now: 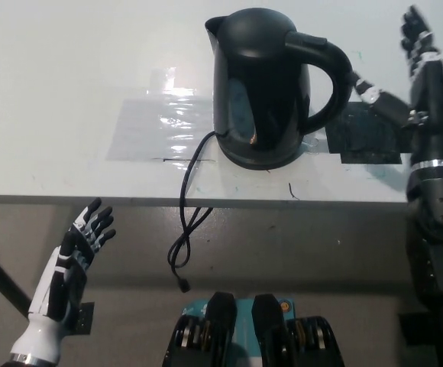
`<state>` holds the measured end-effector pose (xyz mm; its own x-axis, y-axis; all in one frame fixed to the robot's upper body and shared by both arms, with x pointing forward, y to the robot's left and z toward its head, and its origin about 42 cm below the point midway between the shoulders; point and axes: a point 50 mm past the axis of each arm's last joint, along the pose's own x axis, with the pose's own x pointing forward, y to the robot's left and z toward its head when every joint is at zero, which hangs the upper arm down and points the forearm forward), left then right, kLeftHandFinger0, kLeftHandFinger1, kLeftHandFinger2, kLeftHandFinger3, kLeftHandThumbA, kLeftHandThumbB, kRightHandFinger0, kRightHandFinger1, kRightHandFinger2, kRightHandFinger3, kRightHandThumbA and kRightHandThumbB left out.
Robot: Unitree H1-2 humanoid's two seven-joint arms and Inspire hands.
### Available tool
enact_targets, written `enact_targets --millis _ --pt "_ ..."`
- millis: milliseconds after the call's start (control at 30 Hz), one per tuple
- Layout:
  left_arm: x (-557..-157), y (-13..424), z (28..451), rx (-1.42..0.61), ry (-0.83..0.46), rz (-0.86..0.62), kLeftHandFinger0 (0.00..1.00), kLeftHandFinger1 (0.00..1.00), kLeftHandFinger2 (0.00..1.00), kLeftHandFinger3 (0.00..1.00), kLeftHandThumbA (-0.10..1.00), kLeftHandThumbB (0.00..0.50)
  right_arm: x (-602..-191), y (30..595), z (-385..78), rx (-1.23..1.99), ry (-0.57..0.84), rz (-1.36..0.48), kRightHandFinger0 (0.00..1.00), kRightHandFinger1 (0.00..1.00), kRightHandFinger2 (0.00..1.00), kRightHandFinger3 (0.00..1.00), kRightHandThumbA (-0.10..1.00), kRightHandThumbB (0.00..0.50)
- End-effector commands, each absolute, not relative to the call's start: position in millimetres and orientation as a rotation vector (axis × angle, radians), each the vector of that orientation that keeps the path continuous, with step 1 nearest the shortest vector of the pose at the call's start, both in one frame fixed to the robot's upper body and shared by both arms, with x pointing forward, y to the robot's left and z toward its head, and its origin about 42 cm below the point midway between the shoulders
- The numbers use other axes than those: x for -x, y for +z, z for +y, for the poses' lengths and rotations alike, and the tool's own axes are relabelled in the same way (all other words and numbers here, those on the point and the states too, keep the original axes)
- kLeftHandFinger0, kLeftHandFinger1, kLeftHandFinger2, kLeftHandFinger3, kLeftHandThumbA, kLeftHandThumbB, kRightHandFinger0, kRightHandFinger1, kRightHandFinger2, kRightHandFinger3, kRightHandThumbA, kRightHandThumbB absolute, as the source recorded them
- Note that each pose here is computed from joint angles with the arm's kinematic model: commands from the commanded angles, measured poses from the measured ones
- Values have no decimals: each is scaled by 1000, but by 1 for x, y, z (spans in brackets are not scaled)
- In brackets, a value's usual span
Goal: A kettle and its base are kept separately on the desk infront of the robot and the robot uses its right hand to lift the kettle by its handle and places it on its base to align it correctly.
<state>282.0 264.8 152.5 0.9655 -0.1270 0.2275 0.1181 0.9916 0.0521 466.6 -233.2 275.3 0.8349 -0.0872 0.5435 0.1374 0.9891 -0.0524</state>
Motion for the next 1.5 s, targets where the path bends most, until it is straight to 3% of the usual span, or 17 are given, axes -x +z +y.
enact_targets --millis 0,167,367,500,667,833,967,1033,1267,1300,1367,1467 --pt "-282 160 268 -43 -143 -267 1000 1000 1000 1000 1000 100 -454 310 -250 83 -161 -721 1000 1000 1000 1000 881 500" --pt "-284 161 272 -49 -141 -275 1000 1000 1000 1000 1000 111 -418 324 -259 -7 -79 -799 1000 1000 1000 1000 791 500" --pt "-283 159 268 -42 -145 -272 1000 1000 1000 1000 1000 101 -383 320 -284 -50 -14 -797 1000 1000 1000 1000 804 500" --pt "-284 161 272 -43 -145 -275 1000 1000 1000 1000 1000 104 -344 320 -298 -17 -53 -814 1000 1000 1000 1000 1000 500" --pt "-287 160 273 -56 -145 -278 1000 1000 1000 1000 1000 116 -283 299 -293 93 -24 -845 1000 1000 1000 1000 1000 500" --pt "-286 158 273 -68 -141 -277 1000 1000 1000 1000 1000 113 -260 255 -289 142 -21 -749 1000 1000 1000 1000 1000 499" --pt "-287 159 272 -72 -140 -282 1000 1000 1000 1000 1000 113 -258 221 -288 119 -4 -657 1000 1000 1000 1000 1000 500" --pt "-287 160 272 -80 -137 -280 1000 1000 1000 1000 1000 118 -262 206 -287 112 26 -627 1000 1000 1000 1000 1000 457" --pt "-286 159 273 -84 -133 -282 1000 1000 1000 1000 1000 140 -270 166 -277 138 72 -509 1000 1000 1000 1000 1000 422" --pt "-285 159 273 -84 -135 -280 1000 1000 1000 1000 1000 142 -272 157 -275 139 86 -491 1000 1000 1000 1000 1000 387" --pt "-283 157 273 -82 -135 -279 1000 1000 1000 1000 1000 133 -274 147 -273 135 95 -473 1000 1000 1000 1000 1000 371" --pt "-282 156 273 -90 -126 -282 1000 1000 1000 1000 1000 148 -283 130 -271 121 100 -417 1000 1000 1000 1000 1000 413"
